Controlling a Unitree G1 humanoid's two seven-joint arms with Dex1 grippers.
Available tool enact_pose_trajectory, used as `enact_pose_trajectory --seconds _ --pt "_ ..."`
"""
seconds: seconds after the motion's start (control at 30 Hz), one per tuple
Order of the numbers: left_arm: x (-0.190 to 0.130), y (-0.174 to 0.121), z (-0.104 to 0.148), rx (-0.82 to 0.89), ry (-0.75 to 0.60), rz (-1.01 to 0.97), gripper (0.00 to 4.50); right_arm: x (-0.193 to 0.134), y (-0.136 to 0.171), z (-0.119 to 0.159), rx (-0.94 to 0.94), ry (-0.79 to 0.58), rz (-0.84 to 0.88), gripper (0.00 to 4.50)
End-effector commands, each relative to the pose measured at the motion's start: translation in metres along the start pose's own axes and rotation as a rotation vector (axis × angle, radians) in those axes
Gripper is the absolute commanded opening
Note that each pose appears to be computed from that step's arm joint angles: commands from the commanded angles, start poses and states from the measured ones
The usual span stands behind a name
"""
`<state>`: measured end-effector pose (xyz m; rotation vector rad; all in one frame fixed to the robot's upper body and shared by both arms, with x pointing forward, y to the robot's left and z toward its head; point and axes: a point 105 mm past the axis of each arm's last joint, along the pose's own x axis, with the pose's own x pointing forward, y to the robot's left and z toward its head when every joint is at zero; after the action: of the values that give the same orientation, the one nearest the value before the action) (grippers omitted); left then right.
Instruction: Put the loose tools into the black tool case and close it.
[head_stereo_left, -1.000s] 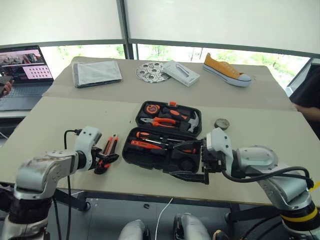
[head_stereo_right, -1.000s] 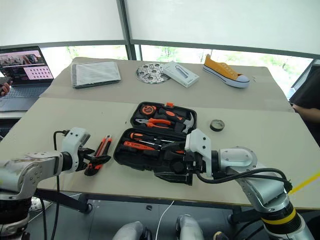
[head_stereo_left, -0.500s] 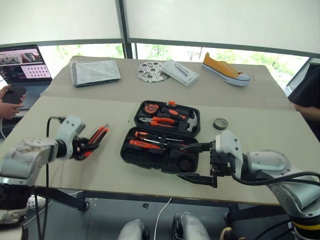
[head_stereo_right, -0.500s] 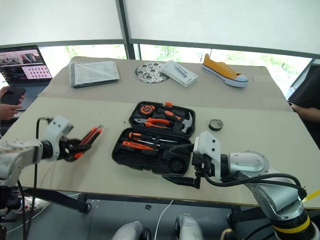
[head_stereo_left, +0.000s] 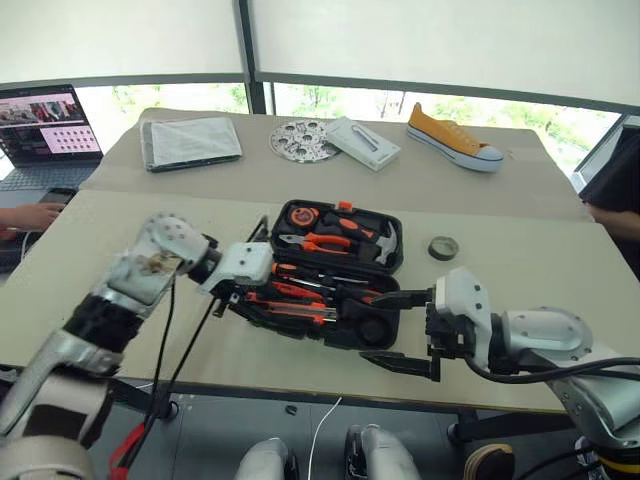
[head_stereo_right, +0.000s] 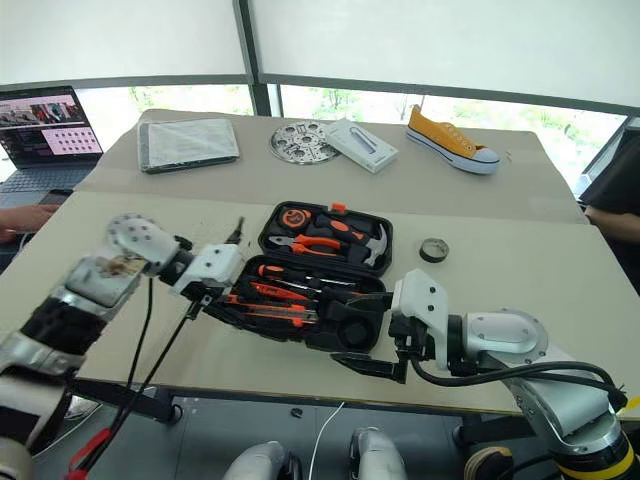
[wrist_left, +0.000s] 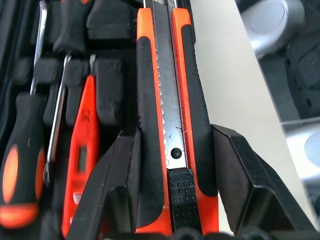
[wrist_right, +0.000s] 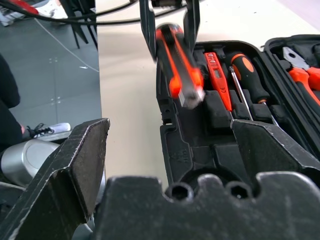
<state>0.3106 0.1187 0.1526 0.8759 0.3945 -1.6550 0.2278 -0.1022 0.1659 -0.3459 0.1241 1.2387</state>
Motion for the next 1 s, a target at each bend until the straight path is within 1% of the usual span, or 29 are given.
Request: enact_pose_trajectory --seconds 0.03,0.17,0.3,0.37,0.43,0.5,0.53,0.57,0.67,0.77,0.9,1.0 --pt "0.005 0.008 0.004 0.053 0.046 -0.028 1.63 -0.003 0.003 0.010 -0.043 -0.021 -0.031 4.50" --pt "0.008 0.012 0.000 0.071 0.077 -0.038 1.63 -0.004 0.004 0.010 -0.040 -0.022 -0.046 4.50" --pt "0.012 0.016 0.007 0.043 0.035 -0.051 1.63 -0.003 0.005 0.009 -0.037 -0.022 -0.053 4.50" --pt "0.011 0.017 0.011 0.040 0.027 -0.050 2.63 -0.002 0.005 0.007 -0.034 -0.023 -0.056 4.50" --pt "0.006 0.016 0.017 0.024 -0.008 -0.049 3.32 -0.002 0.006 0.006 -0.030 -0.024 -0.057 4.50" --pt "0.001 0.016 0.022 0.002 -0.039 -0.044 3.90 -0.002 0.006 0.006 -0.028 -0.024 -0.057 4.50" --pt "-0.002 0.016 0.024 -0.010 -0.053 -0.039 4.37 -0.002 0.006 0.005 -0.027 -0.024 -0.056 4.50" --pt "-0.006 0.015 0.026 -0.018 -0.063 -0.036 4.44 -0.002 0.006 0.004 -0.026 -0.024 -0.055 4.50" --pt "-0.016 0.017 0.024 -0.026 -0.079 -0.008 4.44 -0.002 0.006 0.002 -0.027 -0.021 -0.052 4.50" --pt "-0.024 0.019 0.014 -0.023 -0.054 0.028 4.44 -0.002 0.006 0.001 -0.032 -0.020 -0.049 4.50" --pt "-0.034 0.011 -0.003 -0.010 0.015 0.026 3.49 -0.004 0.005 0.000 -0.040 -0.015 -0.046 4.50" --pt "-0.039 0.009 -0.012 0.004 0.058 0.028 2.37 -0.005 0.005 -0.001 -0.042 -0.013 -0.046 4.50"
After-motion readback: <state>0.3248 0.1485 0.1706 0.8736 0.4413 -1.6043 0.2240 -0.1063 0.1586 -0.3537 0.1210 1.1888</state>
